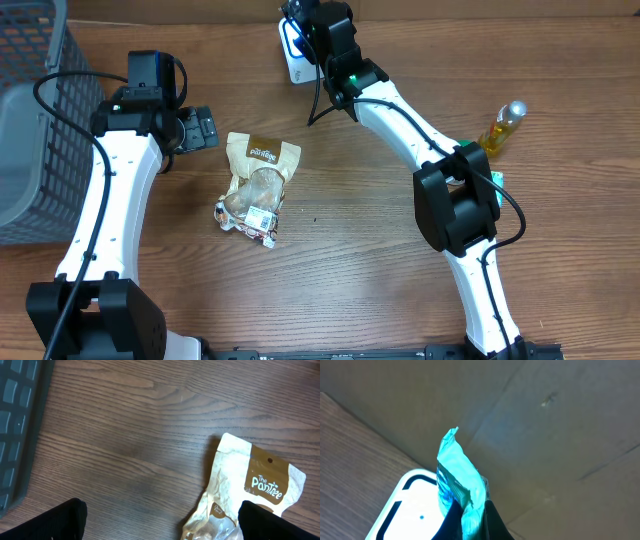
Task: Scan the item barcode
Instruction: 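Hold the mint-green pack in front of the white scanner, then carry the mint-green pack right and lower it to the table, then open the right gripper and release the mint-green pack, then move the right gripper left to the bread bag's right side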
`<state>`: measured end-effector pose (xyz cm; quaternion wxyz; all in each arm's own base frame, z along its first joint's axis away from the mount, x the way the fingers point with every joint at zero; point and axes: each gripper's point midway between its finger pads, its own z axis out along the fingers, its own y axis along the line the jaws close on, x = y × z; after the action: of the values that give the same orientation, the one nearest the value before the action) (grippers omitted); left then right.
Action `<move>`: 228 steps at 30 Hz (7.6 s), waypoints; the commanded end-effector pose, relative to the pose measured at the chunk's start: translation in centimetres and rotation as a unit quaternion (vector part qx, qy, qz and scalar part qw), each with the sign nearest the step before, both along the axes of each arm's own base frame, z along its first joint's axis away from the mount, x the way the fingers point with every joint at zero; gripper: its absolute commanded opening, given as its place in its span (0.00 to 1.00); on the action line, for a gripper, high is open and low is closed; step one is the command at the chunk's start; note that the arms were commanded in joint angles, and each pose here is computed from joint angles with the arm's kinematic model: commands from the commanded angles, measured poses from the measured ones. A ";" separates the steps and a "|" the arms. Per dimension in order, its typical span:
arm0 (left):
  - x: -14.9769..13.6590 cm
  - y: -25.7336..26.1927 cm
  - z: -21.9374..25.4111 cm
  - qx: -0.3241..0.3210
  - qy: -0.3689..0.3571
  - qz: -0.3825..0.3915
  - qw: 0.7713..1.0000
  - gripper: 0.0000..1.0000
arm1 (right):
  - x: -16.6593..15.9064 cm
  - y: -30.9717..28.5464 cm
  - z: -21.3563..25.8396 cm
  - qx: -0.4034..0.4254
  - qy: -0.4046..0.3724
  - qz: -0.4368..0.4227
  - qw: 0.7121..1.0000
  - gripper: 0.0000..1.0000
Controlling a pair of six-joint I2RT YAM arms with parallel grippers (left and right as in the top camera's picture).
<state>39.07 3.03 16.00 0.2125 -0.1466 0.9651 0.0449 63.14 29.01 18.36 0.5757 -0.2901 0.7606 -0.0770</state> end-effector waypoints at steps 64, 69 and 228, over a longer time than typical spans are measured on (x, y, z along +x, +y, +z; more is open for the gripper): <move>0.1 0.1 -0.3 0.002 0.002 0.007 1.000 1.00 | -27.1 -11.5 8.1 0.093 0.432 -0.119 0.889 0.04; 0.1 0.1 -0.3 0.002 0.002 0.007 1.000 1.00 | -31.7 -13.5 3.4 0.038 0.536 -0.149 0.830 0.04; 0.2 0.1 -0.3 0.001 0.002 0.007 1.000 1.00 | -33.1 -3.6 -16.2 0.260 0.510 -0.210 0.793 1.00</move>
<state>39.07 3.04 16.00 0.2125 -0.1466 0.9650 0.0451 29.71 25.76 1.92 0.1178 0.0306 0.9780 0.1695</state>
